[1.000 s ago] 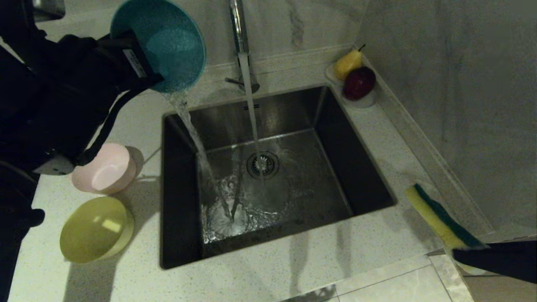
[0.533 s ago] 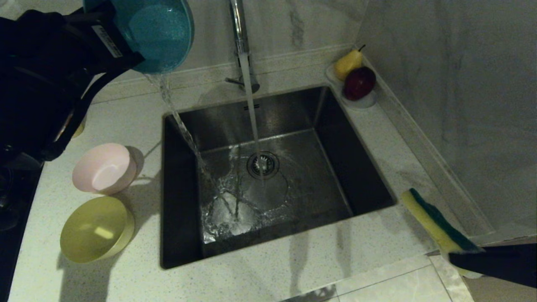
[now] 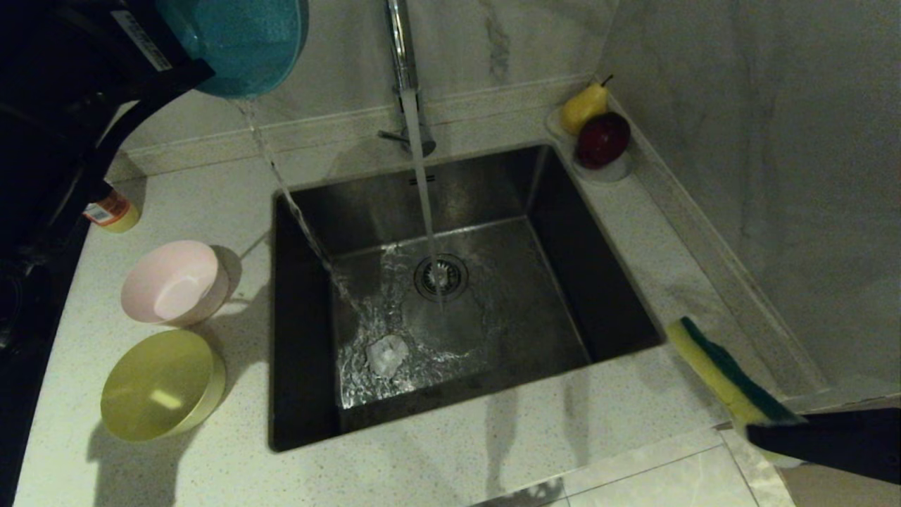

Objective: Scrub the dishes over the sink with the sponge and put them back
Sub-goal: Wash the bowl

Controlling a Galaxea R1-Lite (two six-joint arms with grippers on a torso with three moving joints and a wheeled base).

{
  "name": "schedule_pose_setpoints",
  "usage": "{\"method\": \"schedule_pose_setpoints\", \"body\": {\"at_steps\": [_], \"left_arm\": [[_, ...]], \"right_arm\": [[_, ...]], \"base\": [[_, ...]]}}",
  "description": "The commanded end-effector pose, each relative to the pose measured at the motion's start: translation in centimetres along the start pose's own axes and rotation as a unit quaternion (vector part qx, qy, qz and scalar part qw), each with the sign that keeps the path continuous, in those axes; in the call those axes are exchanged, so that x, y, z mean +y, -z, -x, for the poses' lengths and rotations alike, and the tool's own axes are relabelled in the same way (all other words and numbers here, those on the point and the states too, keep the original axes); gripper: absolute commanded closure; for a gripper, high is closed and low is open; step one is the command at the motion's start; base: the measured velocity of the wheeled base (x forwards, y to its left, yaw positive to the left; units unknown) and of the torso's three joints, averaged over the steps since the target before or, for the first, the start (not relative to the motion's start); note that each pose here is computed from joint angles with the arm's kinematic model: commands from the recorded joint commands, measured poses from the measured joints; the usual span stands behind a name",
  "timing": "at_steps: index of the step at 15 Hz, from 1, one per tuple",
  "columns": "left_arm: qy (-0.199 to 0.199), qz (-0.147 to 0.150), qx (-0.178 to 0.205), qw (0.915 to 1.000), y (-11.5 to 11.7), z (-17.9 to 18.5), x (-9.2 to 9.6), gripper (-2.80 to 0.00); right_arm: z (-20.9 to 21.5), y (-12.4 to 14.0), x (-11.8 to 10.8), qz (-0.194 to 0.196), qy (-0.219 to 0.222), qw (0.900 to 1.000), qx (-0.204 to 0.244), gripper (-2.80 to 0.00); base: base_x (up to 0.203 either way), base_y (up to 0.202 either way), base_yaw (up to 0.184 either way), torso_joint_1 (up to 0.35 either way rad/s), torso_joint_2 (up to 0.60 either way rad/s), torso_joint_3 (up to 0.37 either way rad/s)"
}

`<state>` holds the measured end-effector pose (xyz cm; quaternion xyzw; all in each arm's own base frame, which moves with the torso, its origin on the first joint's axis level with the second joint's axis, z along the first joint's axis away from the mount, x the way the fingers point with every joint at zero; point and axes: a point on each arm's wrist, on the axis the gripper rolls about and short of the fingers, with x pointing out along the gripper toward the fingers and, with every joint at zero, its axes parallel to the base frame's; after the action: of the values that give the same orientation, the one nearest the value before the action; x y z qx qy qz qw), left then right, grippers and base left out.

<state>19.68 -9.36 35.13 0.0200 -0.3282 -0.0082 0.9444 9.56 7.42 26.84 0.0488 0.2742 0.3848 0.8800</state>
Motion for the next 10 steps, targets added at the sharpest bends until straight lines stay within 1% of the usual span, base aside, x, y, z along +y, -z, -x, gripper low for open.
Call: {"method": "schedule_pose_setpoints", "body": {"at_steps": [1, 4, 6, 8, 10], "left_arm": [[0.002, -0.006, -0.017, 0.9998, -1.0, 0.3, 0.4, 0.0], [0.007, -0.008, -0.023, 0.9997, -1.2, 0.4, 0.5, 0.0], [0.01, -0.005, -0.015, 0.9998, -0.8, 0.6, 0.4, 0.0], [0.013, -0.009, 0.008, 0.9998, -0.1, 0.7, 0.2, 0.0], [0.024, -0.009, 0.076, 0.9968, 1.1, 1.1, 0.0, 0.0]], "right_arm": [[-0.1, 0.1, 0.0, -0.002, 0.0, 1.0, 0.005, 0.0], [-0.2, 0.1, -0.1, -0.002, -0.002, 1.0, 0.008, 0.0], [-0.4, 0.0, 0.0, -0.003, -0.012, 1.0, 0.01, 0.0], [-0.3, -0.2, 0.1, -0.001, -0.019, 1.0, 0.007, 0.0], [0.0, -0.6, 0.3, 0.0, -0.033, 0.999, 0.002, 0.0]], "base": [[0.0, 0.0, 0.0, 0.0, 0.0, 0.0], [0.0, 0.0, 0.0, 0.0, 0.0, 0.0], [0.0, 0.0, 0.0, 0.0, 0.0, 0.0], [0.0, 0.0, 0.0, 0.0, 0.0, 0.0], [0.0, 0.0, 0.0, 0.0, 0.0, 0.0]]}}
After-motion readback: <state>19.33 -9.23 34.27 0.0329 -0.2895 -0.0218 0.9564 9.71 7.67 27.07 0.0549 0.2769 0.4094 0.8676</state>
